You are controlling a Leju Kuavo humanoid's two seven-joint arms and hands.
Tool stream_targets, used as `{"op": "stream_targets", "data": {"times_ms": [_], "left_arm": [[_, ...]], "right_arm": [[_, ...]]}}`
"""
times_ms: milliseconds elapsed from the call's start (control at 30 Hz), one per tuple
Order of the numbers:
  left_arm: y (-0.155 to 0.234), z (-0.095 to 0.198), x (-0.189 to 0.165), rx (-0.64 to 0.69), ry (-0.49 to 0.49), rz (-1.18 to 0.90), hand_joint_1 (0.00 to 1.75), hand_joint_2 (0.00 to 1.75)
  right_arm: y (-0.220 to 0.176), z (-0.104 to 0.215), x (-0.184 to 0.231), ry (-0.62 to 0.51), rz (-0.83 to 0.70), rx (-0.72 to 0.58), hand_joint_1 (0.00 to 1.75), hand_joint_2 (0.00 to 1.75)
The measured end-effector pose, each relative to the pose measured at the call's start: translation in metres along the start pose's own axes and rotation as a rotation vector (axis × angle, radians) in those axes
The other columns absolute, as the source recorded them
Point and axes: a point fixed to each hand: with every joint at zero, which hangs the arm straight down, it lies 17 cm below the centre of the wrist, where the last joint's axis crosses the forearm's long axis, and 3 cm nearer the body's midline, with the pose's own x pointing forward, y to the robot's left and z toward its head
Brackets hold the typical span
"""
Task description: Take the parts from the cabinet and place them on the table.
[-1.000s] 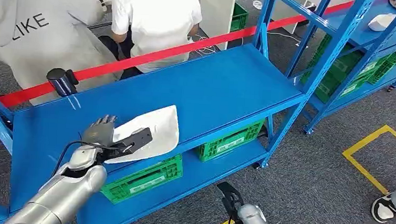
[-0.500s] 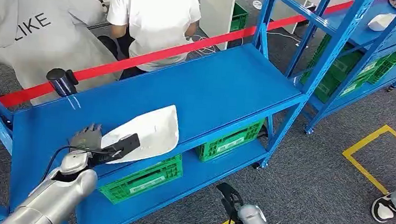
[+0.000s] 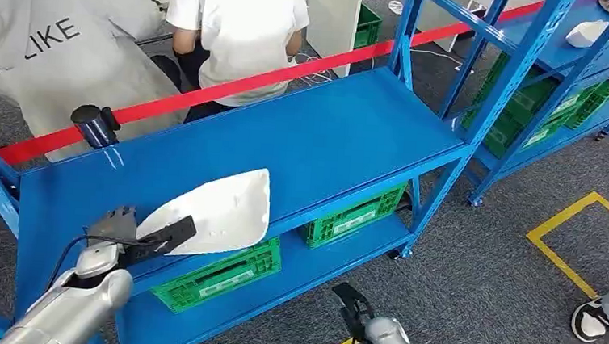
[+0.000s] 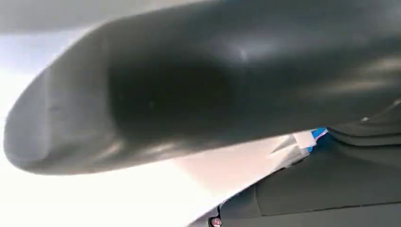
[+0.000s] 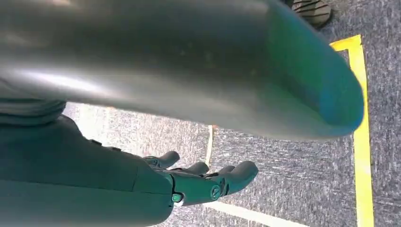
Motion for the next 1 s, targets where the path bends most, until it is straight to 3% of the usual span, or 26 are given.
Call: {"op": "stream_targets", "data": {"times_ms": [100,133,1000], "left_arm": [[-0.005,0.0,-0.004,-0.01,0.005,-0.003,0.0,0.0],[-0.005,0.0,-0.005,-0.013,0.006,-0.002,0.0,1.75],[0.015,-0.003,-0.009,0.028,0.026,0.06,0.0,1.75]], "right_arm": [[0.0,0.0,0.0,0.0,0.0,0.0,0.0,0.0],[0.0,0.0,0.0,0.0,0.002,0.0,0.0,0.0],[0.011,0.0,0.003,-0.004,0.015,0.013,0.0,0.0]]}}
